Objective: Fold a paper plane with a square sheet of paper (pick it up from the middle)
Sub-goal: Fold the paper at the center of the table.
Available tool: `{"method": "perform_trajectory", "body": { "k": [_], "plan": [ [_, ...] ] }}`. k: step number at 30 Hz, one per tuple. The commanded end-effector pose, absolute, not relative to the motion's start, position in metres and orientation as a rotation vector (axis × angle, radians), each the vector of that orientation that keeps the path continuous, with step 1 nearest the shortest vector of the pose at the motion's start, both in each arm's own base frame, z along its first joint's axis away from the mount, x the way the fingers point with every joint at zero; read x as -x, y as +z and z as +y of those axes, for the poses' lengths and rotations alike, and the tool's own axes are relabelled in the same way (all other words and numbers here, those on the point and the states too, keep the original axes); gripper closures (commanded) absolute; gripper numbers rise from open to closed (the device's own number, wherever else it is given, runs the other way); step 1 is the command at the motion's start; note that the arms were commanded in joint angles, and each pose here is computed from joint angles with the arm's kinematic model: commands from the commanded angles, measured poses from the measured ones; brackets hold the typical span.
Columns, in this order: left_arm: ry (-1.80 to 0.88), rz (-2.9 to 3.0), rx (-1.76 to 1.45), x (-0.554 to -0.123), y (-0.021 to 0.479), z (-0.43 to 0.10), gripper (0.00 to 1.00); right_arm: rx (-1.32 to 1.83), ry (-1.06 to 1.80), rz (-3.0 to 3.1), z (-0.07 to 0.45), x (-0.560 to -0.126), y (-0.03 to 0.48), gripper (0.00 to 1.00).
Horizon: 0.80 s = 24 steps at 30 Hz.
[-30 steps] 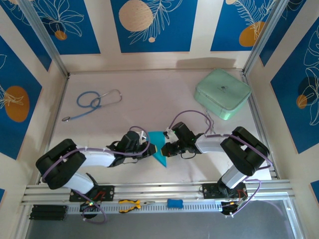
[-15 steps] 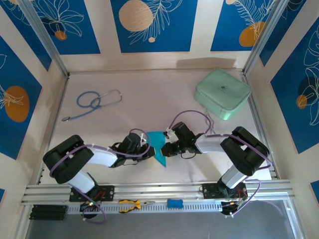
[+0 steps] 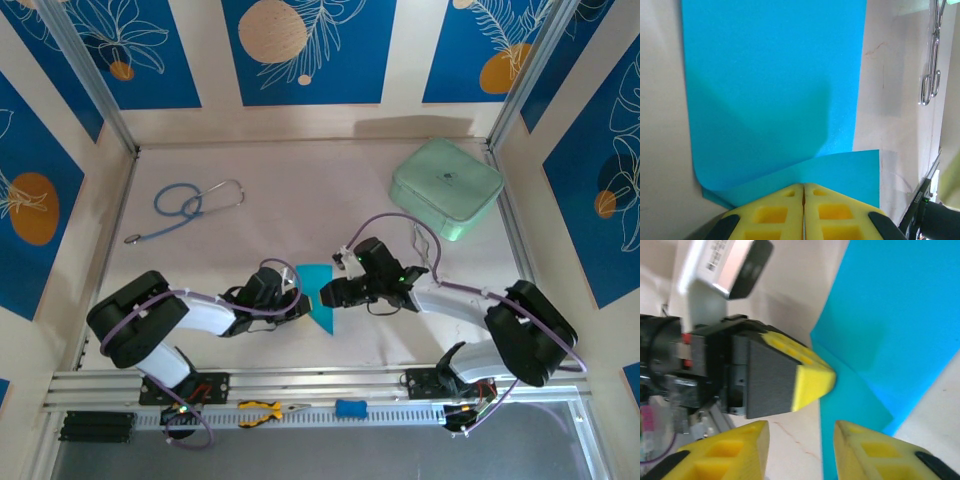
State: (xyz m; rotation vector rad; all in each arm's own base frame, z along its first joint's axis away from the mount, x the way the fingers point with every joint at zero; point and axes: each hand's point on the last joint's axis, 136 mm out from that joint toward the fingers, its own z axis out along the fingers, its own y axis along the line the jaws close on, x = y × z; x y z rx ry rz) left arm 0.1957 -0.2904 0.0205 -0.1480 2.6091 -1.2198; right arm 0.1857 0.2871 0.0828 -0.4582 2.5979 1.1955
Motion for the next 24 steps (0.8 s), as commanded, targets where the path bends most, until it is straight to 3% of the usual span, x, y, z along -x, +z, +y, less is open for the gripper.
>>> {"method": "perform_trajectory", "body": {
  "k": [1, 7, 24],
  "plan": [
    [-1.116, 2.699, 0.163, -0.186, -0.004, -0.279, 0.90, 0.480, 1.265, 2.675, 0.296, -0.161, 0.082, 0.70],
    [-1.117, 2.700, 0.162, -0.186, -0.004, -0.280, 0.90, 0.554, 1.204, 2.756, 0.313, -0.146, 0.061, 0.86],
    [-1.112, 2.703, 0.158, -0.186, -0.005, -0.280, 0.90, 0.524, 1.011, 2.905, 0.309, -0.145, 0.019, 0.89]
  ]
}}
